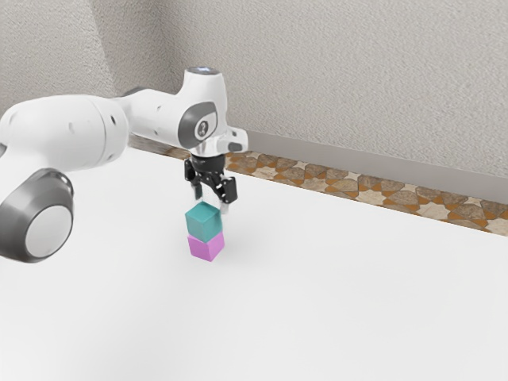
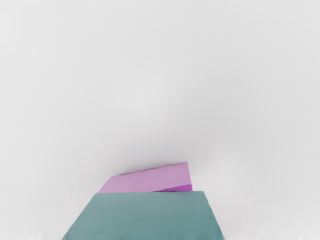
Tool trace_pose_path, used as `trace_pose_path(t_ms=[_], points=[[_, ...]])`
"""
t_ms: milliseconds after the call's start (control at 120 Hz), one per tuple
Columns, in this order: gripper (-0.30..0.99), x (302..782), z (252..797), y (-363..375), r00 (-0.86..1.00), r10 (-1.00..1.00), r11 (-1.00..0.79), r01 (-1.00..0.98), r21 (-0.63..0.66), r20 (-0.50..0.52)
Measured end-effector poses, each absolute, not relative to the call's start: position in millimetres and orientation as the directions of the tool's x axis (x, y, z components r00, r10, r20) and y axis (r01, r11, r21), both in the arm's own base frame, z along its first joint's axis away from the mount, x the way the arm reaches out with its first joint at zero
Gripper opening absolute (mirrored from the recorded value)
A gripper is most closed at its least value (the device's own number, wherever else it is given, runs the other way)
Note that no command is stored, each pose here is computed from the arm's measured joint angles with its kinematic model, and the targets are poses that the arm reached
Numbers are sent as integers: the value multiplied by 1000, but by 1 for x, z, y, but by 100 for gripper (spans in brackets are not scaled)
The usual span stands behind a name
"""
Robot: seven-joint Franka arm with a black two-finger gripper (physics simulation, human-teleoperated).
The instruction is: Pick up the blue block with one arm, and put the blue block on the pink block with one arm
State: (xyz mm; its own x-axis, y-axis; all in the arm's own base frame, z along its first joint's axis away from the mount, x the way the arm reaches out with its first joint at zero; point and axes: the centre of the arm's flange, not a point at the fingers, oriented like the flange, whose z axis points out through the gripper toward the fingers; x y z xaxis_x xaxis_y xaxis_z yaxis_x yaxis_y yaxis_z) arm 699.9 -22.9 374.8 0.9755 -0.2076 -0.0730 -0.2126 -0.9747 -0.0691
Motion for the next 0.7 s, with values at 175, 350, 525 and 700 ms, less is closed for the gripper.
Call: trace_pose_path(t_ms=[175,350,525,700], points=[[68,684,464,-36,967,-253,-963,-253,-97,-12],[69,640,550,-52,956,-291,-947,-283,-150,28],[69,598,589,-49,954,-301,-939,-297,-172,-1],[69,570,589,-39,957,-283,-937,-291,-192,-67]])
